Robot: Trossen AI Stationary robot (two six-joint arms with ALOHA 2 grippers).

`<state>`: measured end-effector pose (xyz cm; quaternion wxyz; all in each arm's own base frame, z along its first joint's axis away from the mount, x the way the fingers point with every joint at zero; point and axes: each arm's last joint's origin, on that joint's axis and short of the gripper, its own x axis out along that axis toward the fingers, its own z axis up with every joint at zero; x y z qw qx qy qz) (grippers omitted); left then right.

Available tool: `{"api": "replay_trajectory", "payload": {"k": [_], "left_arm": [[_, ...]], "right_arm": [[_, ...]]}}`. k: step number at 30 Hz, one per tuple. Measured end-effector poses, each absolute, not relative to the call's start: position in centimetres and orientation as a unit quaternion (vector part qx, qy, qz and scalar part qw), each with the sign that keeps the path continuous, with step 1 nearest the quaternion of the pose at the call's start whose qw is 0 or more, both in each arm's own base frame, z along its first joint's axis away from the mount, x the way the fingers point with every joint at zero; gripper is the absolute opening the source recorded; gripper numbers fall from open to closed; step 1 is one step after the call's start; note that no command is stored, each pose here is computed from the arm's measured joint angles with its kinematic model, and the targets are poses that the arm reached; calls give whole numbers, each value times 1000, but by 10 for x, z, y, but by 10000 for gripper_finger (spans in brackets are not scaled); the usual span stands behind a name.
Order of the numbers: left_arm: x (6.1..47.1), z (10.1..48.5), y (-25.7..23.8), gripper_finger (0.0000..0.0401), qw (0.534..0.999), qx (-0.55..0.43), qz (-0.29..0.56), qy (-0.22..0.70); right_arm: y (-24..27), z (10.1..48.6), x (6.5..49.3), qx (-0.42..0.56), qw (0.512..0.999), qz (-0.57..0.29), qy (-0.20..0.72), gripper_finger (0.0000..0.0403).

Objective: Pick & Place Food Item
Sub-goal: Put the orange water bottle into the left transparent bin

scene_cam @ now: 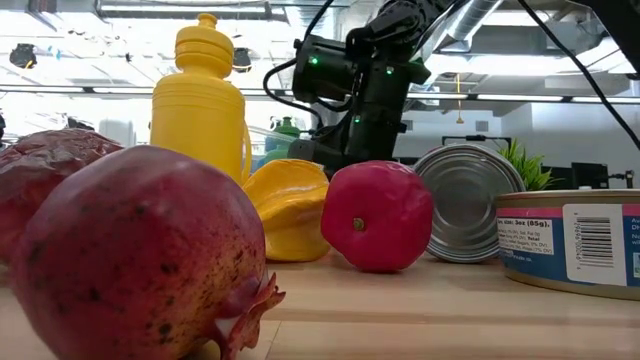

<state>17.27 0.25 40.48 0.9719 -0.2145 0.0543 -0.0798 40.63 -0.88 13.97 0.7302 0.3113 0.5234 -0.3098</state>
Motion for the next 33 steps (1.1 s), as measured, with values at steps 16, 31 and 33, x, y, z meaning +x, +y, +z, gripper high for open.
{"api": "replay_trajectory", "payload": {"k": [16,31,33], "left_arm": [[173,405,3,231,972,-215,-80,54],[177,402,6,231,976,-213,-17,49],[183,400,7,232,978,-201,-15,54]], "right_arm": [[18,196,405,215,733,-298,573,3],[42,311,367,130,804,-301,496,1],[41,319,362,127,809,-295,492,1]]}}
